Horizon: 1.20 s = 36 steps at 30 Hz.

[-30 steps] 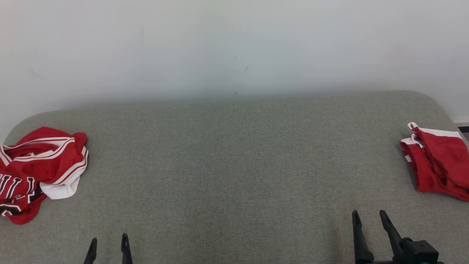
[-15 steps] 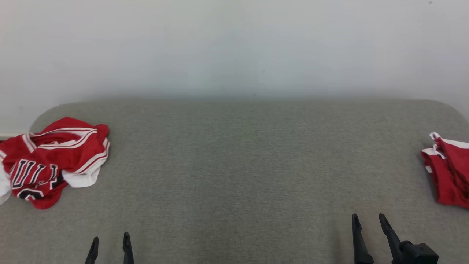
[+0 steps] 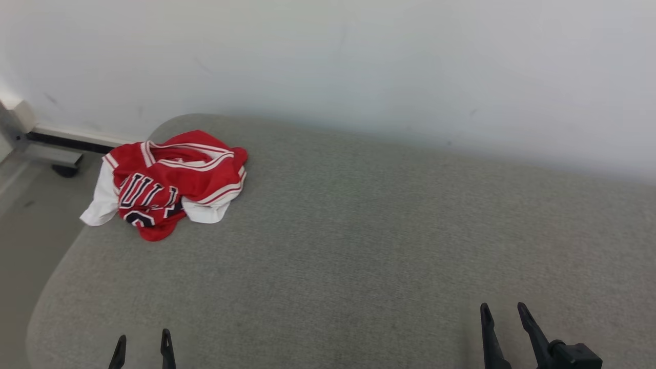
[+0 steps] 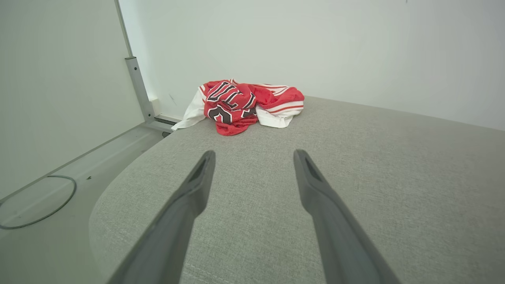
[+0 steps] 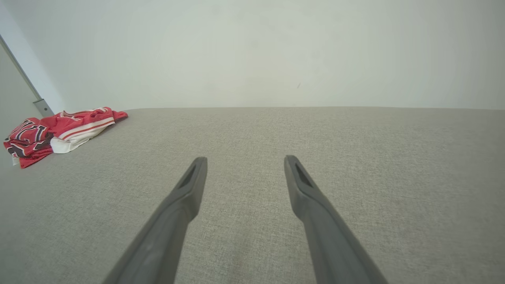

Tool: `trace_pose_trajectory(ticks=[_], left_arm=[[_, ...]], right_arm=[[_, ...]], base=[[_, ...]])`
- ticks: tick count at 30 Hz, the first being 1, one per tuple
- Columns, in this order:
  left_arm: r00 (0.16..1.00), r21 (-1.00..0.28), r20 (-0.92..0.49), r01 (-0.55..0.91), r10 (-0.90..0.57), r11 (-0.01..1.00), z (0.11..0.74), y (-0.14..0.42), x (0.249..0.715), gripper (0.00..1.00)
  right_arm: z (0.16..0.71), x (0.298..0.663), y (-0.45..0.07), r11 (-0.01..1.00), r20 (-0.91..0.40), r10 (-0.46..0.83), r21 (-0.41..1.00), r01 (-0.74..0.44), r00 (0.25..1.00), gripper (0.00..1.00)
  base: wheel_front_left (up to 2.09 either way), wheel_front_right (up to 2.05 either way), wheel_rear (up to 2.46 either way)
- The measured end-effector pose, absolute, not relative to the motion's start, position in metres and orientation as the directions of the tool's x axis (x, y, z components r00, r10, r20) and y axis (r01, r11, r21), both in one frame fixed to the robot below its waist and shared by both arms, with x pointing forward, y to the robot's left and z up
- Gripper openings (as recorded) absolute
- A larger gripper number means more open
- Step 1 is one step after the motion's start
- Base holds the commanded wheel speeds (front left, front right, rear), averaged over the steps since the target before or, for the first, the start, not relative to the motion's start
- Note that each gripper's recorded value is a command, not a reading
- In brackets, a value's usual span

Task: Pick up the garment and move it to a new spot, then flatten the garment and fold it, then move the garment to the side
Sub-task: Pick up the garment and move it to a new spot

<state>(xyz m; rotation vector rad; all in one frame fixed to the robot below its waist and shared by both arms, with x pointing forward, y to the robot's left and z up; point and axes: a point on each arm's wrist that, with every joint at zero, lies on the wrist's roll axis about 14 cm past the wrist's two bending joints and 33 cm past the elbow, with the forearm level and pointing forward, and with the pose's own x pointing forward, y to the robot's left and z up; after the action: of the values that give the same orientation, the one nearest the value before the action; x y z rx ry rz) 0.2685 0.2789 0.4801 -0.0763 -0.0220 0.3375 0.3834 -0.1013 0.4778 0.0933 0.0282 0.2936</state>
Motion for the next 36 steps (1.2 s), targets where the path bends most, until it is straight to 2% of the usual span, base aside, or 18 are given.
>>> trace_pose_trajectory(ticks=[13,18,27,31,36], left_arm=[[0.843,-0.073,0.003,-0.537,0.538,0.841,0.477,0.329,0.199,1.0],[0.814,-0.07,0.002,-0.58,0.581,0.812,0.478,0.338,0.185,1.0],[0.798,-0.07,-0.003,-0.602,0.603,0.795,0.478,0.34,0.179,1.0],[0.799,-0.113,-0.015,-0.598,0.601,0.793,0.474,0.338,0.18,1.0],[0.837,-0.162,-0.022,-0.543,0.547,0.824,0.473,0.333,0.21,1.0]], right_arm=[[0.475,0.389,-0.006,0.84,-0.021,0.537,0.114,-0.531,0.844,1.0],[0.474,0.39,0.016,0.807,-0.022,0.585,0.119,-0.578,0.811,1.0],[0.471,0.392,0.027,0.789,-0.03,0.61,0.116,-0.603,0.792,1.0],[0.469,0.391,0.029,0.785,-0.035,0.616,0.117,-0.608,0.787,1.0],[0.469,0.393,0.032,0.782,-0.032,0.619,0.121,-0.612,0.785,1.0]], base=[[0.0,0.0,0.0],[0.0,0.0,0.0],[0.0,0.0,0.0],[0.0,0.0,0.0],[0.0,0.0,0.0]])
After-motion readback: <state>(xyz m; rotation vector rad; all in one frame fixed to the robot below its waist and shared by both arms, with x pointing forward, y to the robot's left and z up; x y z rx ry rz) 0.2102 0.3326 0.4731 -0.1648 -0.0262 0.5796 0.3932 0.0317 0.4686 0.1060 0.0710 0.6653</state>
